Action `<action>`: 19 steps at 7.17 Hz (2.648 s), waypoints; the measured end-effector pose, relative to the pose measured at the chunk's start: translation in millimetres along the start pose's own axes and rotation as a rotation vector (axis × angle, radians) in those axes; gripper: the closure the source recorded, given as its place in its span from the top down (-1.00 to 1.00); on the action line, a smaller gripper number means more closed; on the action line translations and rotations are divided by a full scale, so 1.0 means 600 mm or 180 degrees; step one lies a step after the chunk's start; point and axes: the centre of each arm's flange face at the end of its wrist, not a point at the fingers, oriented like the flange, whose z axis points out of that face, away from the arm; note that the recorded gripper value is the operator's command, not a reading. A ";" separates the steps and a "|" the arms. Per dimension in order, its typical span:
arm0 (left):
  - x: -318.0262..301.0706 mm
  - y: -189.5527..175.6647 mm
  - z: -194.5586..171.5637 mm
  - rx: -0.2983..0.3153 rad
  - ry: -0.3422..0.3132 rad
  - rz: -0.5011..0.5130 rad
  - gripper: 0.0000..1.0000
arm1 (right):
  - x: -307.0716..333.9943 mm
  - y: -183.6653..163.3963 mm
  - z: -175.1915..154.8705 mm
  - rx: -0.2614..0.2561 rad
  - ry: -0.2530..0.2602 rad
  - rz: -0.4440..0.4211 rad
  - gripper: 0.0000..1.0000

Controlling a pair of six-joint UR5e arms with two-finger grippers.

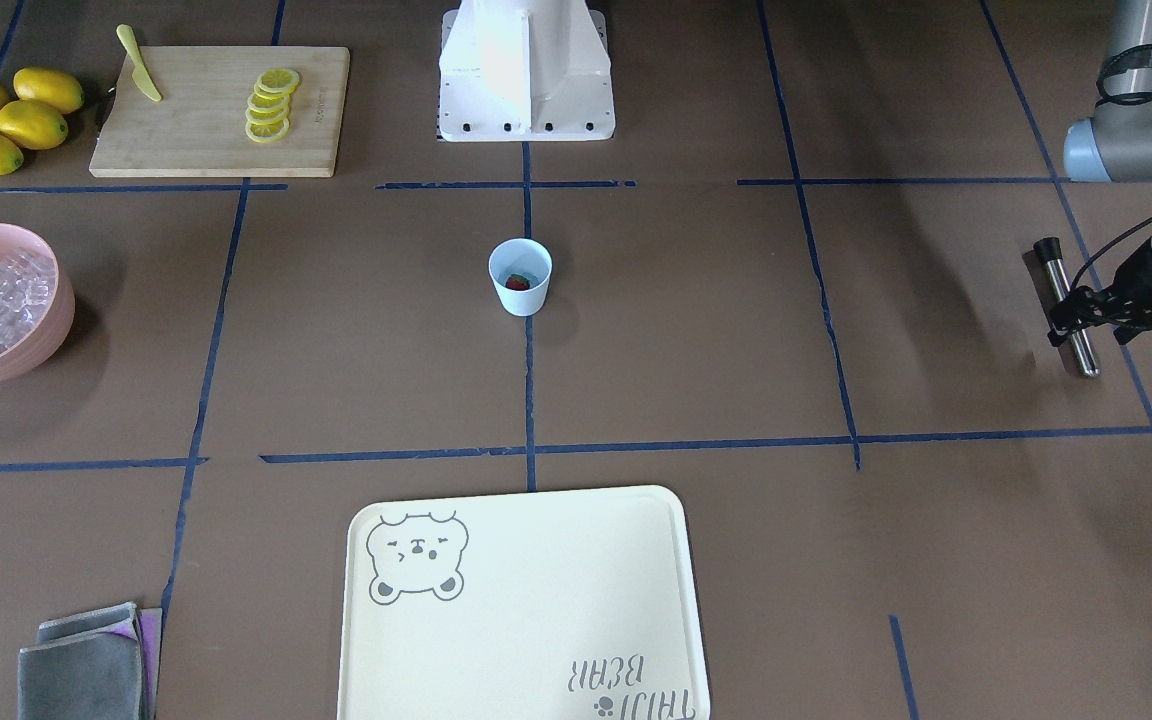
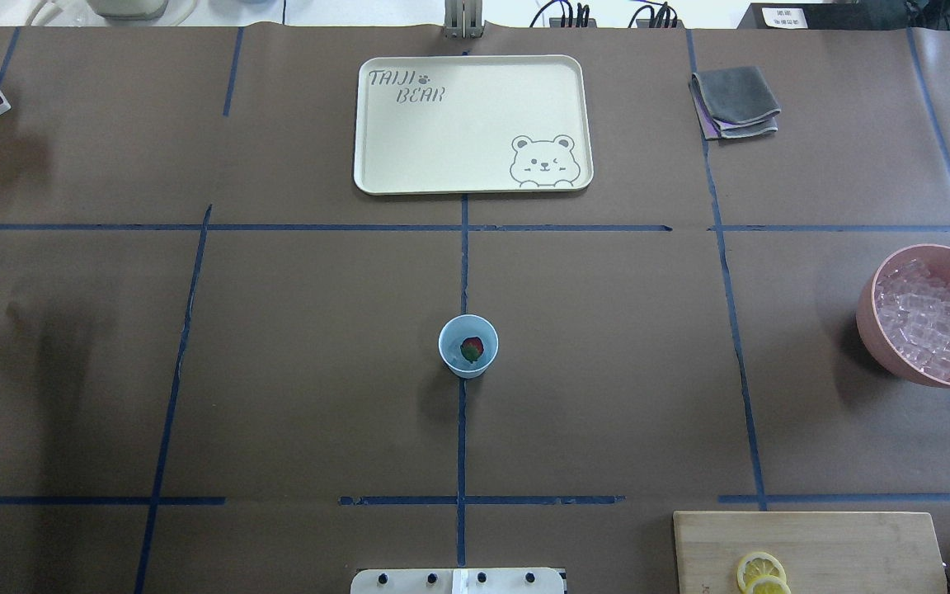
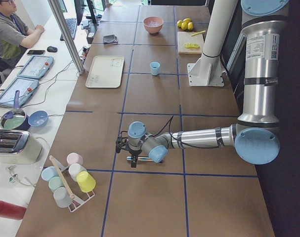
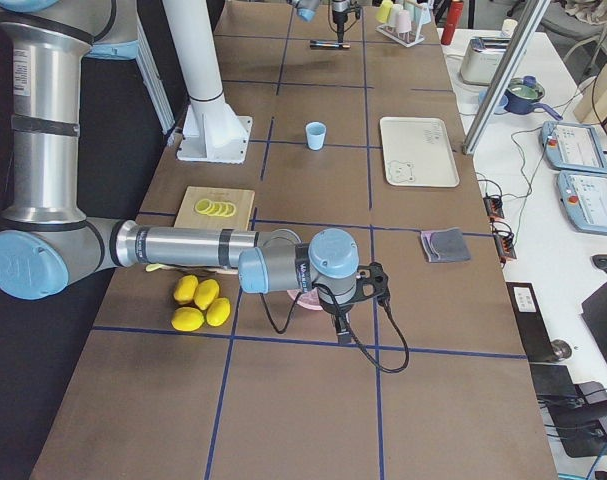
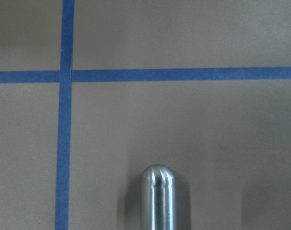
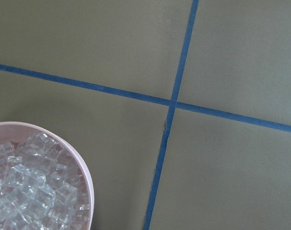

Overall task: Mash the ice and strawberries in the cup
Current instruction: 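Grasp the metal pestle upright with the left gripper, then lift the pestle with the left gripper and carry it toward the cup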

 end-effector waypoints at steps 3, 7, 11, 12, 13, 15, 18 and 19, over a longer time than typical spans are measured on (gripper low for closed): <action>0.007 0.005 0.009 -0.0042 -0.0004 0.0020 1.00 | -0.001 -0.001 -0.001 0.0003 0.0000 -0.0003 0.98; 0.002 0.011 0.019 -0.0082 -0.0022 0.0022 -0.53 | -0.001 -0.001 -0.001 0.0006 0.0000 -0.0006 0.98; 0.016 0.006 0.000 -0.0038 0.0032 0.0107 -1.00 | -0.002 -0.001 -0.002 0.0010 0.0001 -0.0010 0.98; 0.033 0.001 -0.018 -0.0001 0.0085 0.0154 -1.00 | -0.002 -0.001 -0.002 0.0011 0.0001 -0.0012 0.98; 0.064 -0.010 -0.054 0.0070 0.0167 0.0201 -1.00 | -0.003 -0.001 -0.003 0.0014 0.0000 -0.0015 0.98; 0.144 -0.046 -0.191 0.0377 0.0315 0.0293 -1.00 | -0.009 -0.004 -0.010 0.0038 0.0002 -0.0037 0.98; 0.324 -0.069 -0.430 0.1120 0.0569 0.0864 -1.00 | -0.016 -0.006 -0.017 0.0063 0.0028 -0.0064 0.98; 0.380 -0.061 -0.492 0.1476 0.0578 0.0972 -1.00 | -0.019 -0.007 -0.019 0.0071 0.0029 -0.0072 0.98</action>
